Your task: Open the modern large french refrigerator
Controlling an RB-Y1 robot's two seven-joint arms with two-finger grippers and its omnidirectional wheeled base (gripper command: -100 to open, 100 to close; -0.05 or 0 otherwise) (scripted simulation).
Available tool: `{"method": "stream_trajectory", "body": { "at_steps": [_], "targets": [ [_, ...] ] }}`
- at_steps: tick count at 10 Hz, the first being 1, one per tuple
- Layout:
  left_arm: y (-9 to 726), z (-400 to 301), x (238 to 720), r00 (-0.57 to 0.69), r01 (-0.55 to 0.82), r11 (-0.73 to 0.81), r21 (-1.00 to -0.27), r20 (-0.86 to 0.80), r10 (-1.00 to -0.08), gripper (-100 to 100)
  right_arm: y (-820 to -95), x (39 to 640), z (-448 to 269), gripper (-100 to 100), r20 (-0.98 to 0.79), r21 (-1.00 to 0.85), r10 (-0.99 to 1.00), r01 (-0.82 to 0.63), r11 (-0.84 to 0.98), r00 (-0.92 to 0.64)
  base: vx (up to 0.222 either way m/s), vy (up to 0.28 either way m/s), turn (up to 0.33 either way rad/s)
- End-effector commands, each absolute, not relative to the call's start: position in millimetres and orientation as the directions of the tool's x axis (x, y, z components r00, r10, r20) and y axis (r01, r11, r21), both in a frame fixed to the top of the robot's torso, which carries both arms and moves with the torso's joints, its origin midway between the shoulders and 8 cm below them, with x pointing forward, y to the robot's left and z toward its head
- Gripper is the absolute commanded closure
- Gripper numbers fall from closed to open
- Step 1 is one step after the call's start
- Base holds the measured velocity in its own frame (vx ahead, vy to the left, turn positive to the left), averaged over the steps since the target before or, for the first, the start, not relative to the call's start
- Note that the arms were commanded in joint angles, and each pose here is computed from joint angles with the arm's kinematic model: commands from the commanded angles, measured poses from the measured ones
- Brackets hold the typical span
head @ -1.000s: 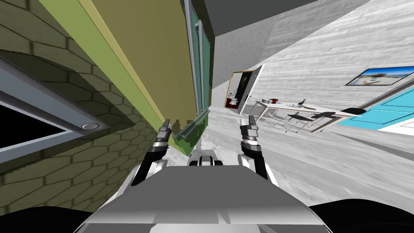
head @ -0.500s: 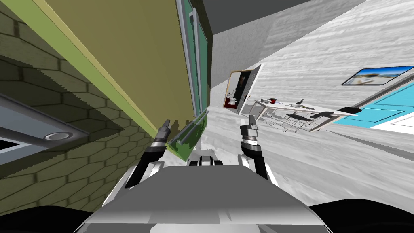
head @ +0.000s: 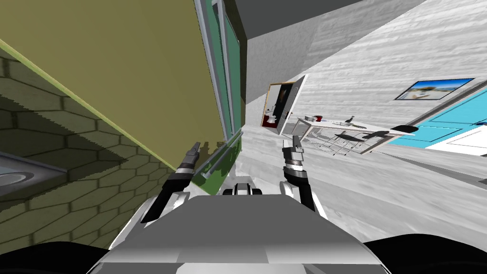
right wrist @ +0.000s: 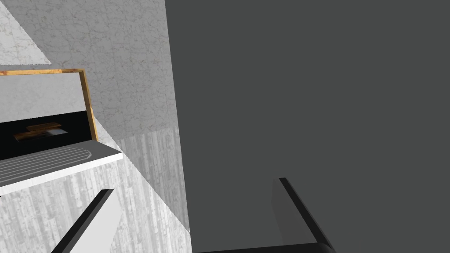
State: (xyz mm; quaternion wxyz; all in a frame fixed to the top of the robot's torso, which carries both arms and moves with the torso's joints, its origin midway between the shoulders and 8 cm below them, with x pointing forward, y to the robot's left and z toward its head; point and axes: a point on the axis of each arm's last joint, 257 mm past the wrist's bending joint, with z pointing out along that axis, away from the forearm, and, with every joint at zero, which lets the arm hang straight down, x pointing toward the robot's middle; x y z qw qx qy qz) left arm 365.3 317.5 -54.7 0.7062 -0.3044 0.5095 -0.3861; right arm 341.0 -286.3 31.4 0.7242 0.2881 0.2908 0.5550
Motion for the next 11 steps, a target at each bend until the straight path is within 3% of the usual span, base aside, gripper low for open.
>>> {"method": "stream_trajectory", "body": {
  "at_steps": [1,11],
  "targets": [
    [325,-68,364,0.169,0.171,0.546,-0.820,-0.521,-0.836,-100,-286,341,31,0,-0.101,0.740,0.971,-0.636,0.218,0.215,0.157,-0.019,-0.054],
    [357,-118,352,0.058,-0.063,0.689,-0.722,-0.692,-0.720,-100,-286,341,31,0,-0.101,0.740,0.971,-0.636,0.218,0.215,0.148,-0.033,-0.052]
  ]
}}
